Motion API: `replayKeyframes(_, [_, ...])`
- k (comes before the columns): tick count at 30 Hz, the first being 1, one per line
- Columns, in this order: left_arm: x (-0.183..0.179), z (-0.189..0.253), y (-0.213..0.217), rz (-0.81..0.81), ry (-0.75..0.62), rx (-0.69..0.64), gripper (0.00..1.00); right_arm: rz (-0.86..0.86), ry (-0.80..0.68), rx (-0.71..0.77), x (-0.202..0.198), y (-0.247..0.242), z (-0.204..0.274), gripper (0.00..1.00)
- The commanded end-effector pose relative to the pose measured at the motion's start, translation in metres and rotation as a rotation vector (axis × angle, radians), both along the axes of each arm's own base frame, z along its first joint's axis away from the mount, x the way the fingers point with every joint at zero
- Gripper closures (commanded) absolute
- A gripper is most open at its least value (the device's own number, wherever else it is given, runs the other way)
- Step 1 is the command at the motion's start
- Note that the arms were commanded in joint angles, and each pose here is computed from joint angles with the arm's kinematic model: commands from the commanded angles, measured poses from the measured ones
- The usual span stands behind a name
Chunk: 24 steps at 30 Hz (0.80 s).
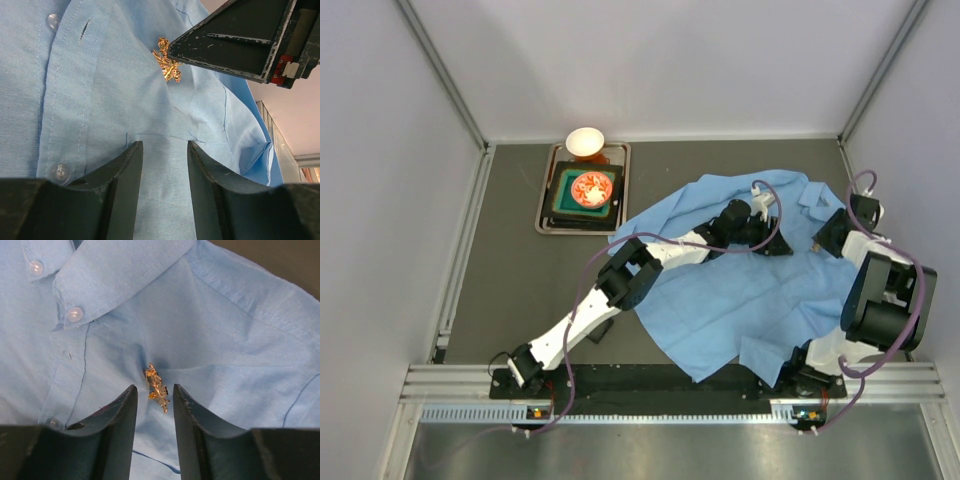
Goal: Remove the brooch from the garment
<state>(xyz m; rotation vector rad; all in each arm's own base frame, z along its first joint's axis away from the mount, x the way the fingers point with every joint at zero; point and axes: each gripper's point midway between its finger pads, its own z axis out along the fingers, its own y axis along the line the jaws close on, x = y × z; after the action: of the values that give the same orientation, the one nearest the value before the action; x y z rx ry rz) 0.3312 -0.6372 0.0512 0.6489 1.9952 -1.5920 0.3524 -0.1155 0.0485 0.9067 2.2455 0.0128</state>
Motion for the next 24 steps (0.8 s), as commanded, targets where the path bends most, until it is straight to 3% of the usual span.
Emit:
replayKeyframes(1, [-0.007,0.040,-0.007,-0.032,-0.034,-0.063,0.53,0.014,-0.041,0.026,0.014,0.000,-0.001,0.63])
replayKeyframes(24, [-0.006,0.038,-0.007,-0.032,-0.033,-0.062,0.53,-0.043,-0.022,-0.015,0.011,-0.012,-0.006,0.69])
